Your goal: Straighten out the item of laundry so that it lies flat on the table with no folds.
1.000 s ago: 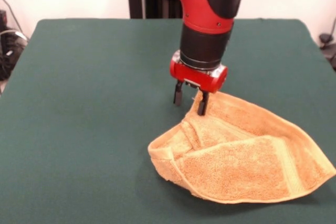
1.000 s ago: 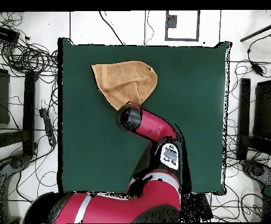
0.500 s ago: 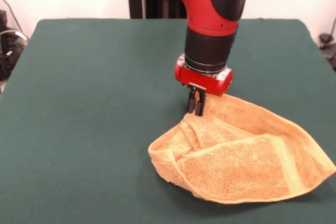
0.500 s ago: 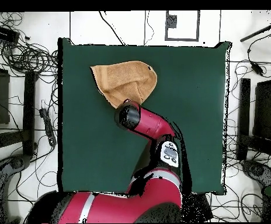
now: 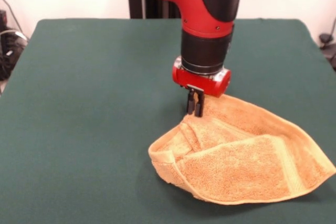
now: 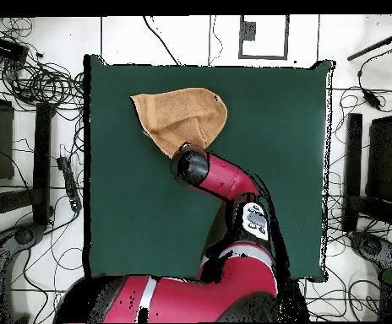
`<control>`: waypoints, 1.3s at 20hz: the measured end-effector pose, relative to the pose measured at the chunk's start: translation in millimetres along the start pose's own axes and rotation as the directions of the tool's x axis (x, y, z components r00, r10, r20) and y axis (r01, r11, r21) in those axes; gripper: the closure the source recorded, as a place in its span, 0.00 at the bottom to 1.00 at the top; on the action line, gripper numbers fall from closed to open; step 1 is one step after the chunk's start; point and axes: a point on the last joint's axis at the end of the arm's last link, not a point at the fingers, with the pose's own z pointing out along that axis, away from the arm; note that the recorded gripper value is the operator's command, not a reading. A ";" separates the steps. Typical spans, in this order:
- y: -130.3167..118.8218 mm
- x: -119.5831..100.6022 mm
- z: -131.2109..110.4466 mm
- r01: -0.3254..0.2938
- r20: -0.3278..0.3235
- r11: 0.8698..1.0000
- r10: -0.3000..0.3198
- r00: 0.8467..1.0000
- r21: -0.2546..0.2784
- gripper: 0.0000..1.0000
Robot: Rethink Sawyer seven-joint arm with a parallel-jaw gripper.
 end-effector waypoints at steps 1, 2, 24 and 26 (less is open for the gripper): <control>0.0 0.0 0.0 0.000 0.000 1.000 0.000 1.000 0.000 1.00; 0.0 0.0 -0.1 0.000 0.000 1.000 0.000 1.000 0.000 1.00; 0.7 10.7 -3.6 0.005 0.032 1.000 -0.005 0.999 0.000 1.00; 0.9 13.0 -4.9 0.000 0.038 1.000 0.000 0.999 -0.001 1.00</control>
